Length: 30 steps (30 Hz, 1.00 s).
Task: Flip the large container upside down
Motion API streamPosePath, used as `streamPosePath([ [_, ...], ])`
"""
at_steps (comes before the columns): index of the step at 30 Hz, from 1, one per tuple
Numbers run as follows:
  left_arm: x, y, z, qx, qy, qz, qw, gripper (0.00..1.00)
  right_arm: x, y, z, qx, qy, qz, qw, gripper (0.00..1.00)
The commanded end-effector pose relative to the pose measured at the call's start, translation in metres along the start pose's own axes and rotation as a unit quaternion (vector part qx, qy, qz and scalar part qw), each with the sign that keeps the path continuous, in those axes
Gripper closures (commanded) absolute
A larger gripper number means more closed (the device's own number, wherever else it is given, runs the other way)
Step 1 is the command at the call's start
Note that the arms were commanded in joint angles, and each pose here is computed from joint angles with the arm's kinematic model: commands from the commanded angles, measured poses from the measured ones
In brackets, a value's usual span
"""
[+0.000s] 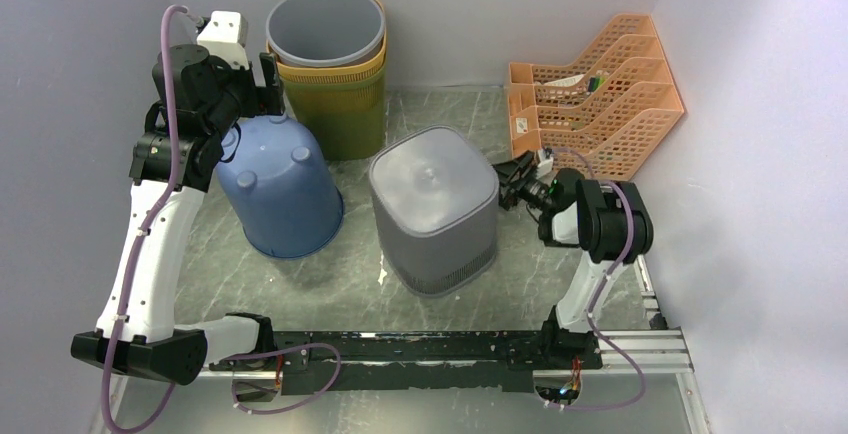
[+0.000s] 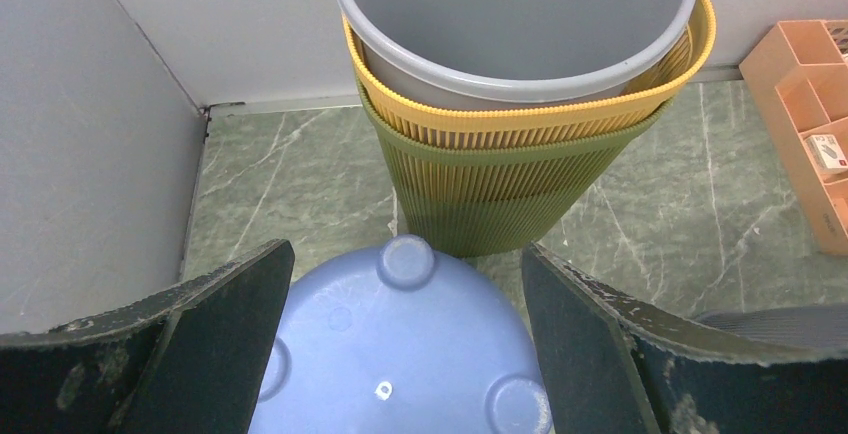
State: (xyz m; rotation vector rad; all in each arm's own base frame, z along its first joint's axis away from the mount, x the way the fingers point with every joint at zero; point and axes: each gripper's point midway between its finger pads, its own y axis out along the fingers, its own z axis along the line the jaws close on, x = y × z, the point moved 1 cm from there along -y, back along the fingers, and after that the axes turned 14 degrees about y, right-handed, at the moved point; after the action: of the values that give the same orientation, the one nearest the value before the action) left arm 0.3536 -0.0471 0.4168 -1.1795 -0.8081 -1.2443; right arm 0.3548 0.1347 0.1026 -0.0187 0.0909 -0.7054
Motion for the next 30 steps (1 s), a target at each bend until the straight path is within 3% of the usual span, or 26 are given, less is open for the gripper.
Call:
streamPosePath([
  [1, 0.002, -0.002, 0.0, 0.001, 0.01, -0.005, 1.0, 0.04, 0.037, 0.005, -0.014, -0.115, -0.126, -0.04, 0.985, 0.0],
  [4, -0.002, 0.002, -0.001, 0.002, 0.011, -0.002, 1.0, 0.05, 0.055, 0.001, -0.015, -0.186, -0.184, -0.055, 0.964, 0.0],
  [11, -0.01, 0.011, -0.008, -0.013, 0.005, 0.005, 1.0, 0.05, 0.071, -0.016, 0.008, -0.256, -0.255, -0.103, 0.927, 0.0],
  [19, -0.014, 0.012, -0.01, -0.013, 0.001, 0.004, 1.0, 0.05, 0.081, -0.03, 0.126, -0.248, -0.377, -0.176, 0.875, 0.0],
  [24, -0.017, 0.013, -0.014, -0.021, -0.009, 0.002, 1.0, 0.04, 0.06, -0.021, 0.194, -0.223, -0.44, -0.175, 0.852, 0.0],
  [30, -0.016, 0.014, -0.017, -0.025, -0.014, -0.003, 1.0, 0.05, -0.002, 0.022, 0.244, -0.177, -0.505, -0.114, 0.837, 0.0],
])
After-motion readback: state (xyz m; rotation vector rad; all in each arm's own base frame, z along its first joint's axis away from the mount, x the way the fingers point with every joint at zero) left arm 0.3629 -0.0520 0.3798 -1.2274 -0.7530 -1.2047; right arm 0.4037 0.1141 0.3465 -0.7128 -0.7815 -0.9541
